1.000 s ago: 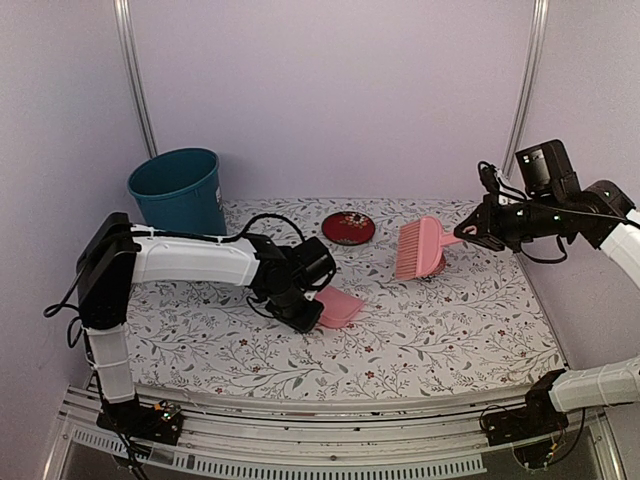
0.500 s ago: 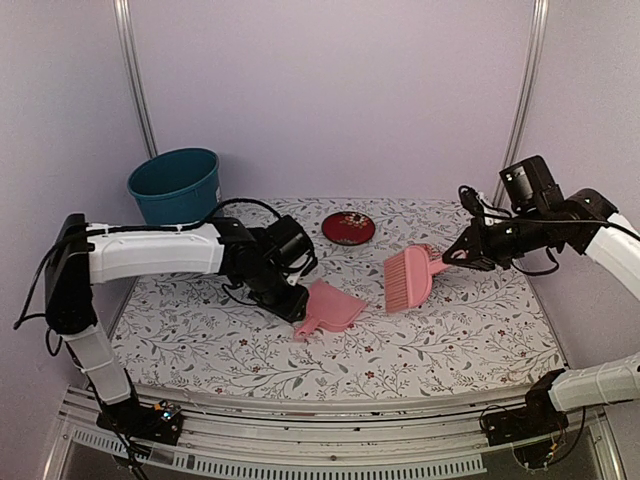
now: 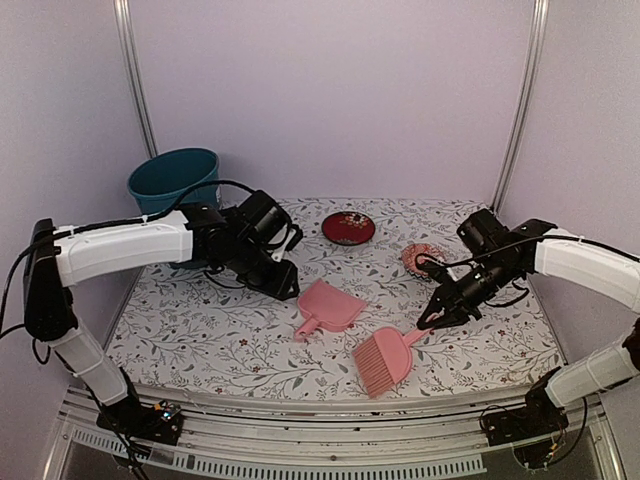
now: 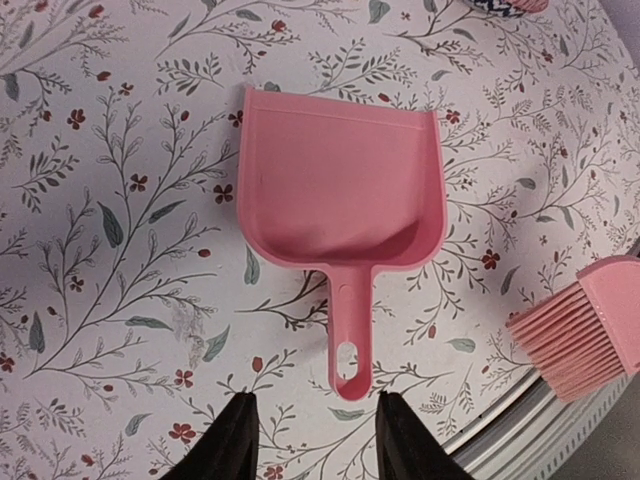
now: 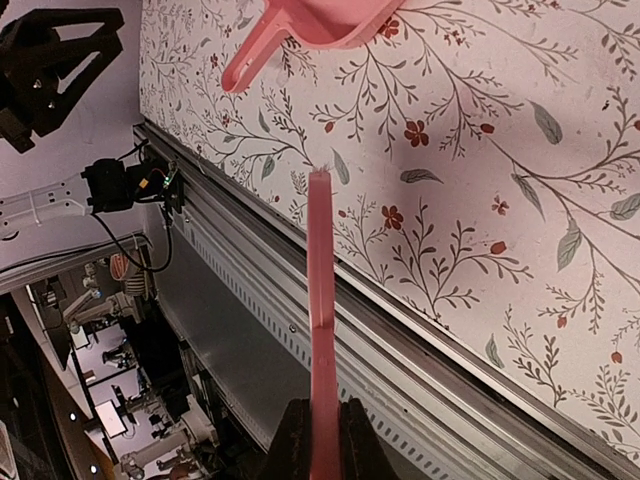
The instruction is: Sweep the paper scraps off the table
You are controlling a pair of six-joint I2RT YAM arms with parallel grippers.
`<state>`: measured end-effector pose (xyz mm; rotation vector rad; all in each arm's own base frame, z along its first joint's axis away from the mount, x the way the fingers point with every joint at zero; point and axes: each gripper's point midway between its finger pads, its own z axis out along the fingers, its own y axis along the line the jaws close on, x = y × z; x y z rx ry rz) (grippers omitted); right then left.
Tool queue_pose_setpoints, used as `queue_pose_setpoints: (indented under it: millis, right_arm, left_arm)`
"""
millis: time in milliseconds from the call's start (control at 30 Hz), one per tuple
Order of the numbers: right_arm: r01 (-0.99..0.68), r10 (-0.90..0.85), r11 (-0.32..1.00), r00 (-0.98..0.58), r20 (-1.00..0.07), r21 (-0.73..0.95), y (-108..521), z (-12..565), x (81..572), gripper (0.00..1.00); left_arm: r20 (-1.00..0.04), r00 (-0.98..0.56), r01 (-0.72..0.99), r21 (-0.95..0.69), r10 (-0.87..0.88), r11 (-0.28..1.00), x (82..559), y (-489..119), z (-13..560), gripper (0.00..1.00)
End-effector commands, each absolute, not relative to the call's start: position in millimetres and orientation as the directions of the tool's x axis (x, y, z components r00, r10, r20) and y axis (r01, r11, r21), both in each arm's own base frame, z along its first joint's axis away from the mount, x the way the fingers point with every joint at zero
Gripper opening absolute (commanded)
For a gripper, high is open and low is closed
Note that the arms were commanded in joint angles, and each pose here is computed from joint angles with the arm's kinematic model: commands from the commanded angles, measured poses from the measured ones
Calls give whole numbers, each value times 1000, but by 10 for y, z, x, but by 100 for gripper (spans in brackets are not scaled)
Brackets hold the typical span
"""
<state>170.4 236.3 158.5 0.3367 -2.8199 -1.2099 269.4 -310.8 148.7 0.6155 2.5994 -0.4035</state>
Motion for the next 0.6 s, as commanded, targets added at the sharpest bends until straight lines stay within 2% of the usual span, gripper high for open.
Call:
queue_pose_setpoints:
  millis: [0, 300, 567]
  right_arm:
    - [-232, -299, 595, -953, -56, 770, 2599, 1605, 1797, 1]
    - [-241, -338, 594, -941, -34, 767, 2814, 1296, 2040, 4]
    - [-250, -343, 687, -939, 1, 682, 2717, 925, 2132, 37]
  left_arm:
    - [-489, -799, 500, -215, 351, 839, 2775, -3238, 1541, 42]
    - [-499, -797, 497, -219, 341, 840, 2844, -3254, 1588, 42]
    - [-497, -805, 478, -223, 322, 850, 2827, -3161, 1586, 42]
